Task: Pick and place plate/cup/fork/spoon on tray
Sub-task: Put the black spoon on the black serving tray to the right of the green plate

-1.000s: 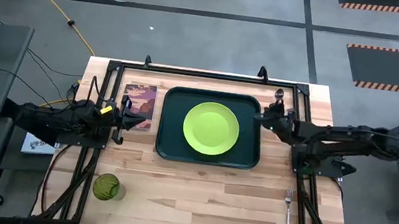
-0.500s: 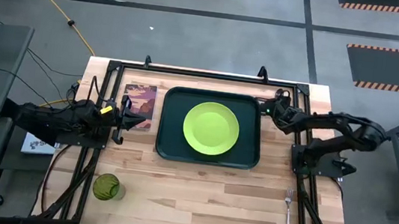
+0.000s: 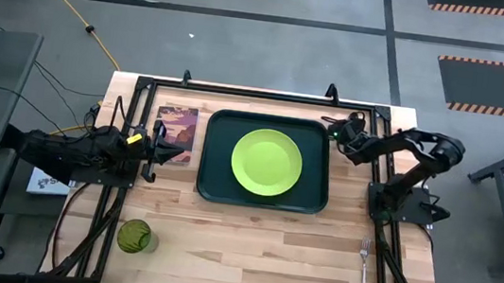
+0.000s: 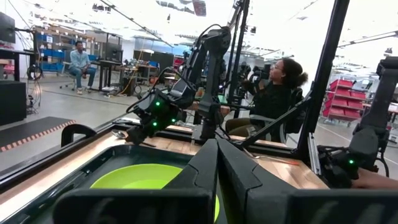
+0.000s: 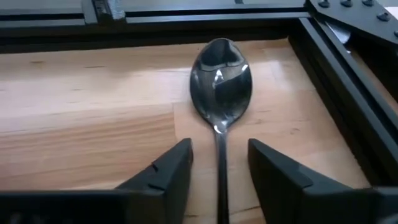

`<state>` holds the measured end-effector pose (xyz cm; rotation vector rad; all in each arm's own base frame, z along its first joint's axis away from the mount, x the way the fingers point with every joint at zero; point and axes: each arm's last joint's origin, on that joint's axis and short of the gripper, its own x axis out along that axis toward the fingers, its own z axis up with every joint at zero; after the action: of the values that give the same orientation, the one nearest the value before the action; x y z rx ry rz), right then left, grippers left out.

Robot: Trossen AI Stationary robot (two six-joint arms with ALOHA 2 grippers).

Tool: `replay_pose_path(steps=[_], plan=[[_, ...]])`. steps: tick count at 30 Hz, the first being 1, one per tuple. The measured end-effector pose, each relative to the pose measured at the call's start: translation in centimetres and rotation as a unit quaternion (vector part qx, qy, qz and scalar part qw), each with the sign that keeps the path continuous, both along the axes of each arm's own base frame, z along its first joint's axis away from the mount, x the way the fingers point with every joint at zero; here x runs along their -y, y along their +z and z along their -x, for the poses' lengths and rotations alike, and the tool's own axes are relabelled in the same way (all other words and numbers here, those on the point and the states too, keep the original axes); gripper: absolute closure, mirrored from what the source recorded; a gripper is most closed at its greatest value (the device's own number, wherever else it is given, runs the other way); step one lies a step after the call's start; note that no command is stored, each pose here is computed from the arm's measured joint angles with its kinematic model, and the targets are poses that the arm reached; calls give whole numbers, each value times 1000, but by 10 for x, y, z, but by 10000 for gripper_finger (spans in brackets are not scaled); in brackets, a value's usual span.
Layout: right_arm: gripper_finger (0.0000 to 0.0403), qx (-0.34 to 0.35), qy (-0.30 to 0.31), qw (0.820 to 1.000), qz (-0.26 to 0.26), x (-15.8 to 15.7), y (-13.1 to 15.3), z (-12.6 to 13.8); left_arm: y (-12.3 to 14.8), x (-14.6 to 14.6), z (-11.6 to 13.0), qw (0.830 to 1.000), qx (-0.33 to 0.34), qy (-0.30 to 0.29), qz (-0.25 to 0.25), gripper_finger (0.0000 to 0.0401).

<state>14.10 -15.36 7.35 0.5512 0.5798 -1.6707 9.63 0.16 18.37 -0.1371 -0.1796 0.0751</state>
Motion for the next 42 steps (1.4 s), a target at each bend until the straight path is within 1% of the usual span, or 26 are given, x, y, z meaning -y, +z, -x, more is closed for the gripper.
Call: replay_pose_path(steps=[3,7,9,12,16,21,24,27,30,36,39,42], plan=[[300,-4,5,1000,-2,-1,-1,-2,0,0,0,1000,0,0,0,398],[371,-5,14,1000,-7,-2,-2,-2,0,0,0,1000,0,0,0,398],[393,-7,19,1000,-5,-3,-2,-3,0,0,0,1000,0,0,0,398],[391,-9,25,1000,-2,-5,-1,-5,0,0,0,1000,0,0,0,398],[399,-16,44,999,-2,-9,3,-5,0,0,0,1000,0,0,0,398],[400,-26,76,997,0,-17,16,-6,0,0,0,1000,0,0,0,398],[401,-24,79,996,20,-20,27,-7,0,0,0,1000,0,0,0,398],[401,-30,82,996,26,-26,34,-5,0,0,0,1000,0,0,0,398],[402,-22,91,995,35,-30,43,-5,0,0,0,1000,0,0,0,398],[402,34,145,988,43,-55,58,-15,0,0,0,1000,0,0,0,398],[402,80,190,978,36,-76,62,-26,0,0,0,1000,0,0,0,398],[402,119,236,964,27,-102,63,-36,0,0,0,1000,0,0,0,398]])
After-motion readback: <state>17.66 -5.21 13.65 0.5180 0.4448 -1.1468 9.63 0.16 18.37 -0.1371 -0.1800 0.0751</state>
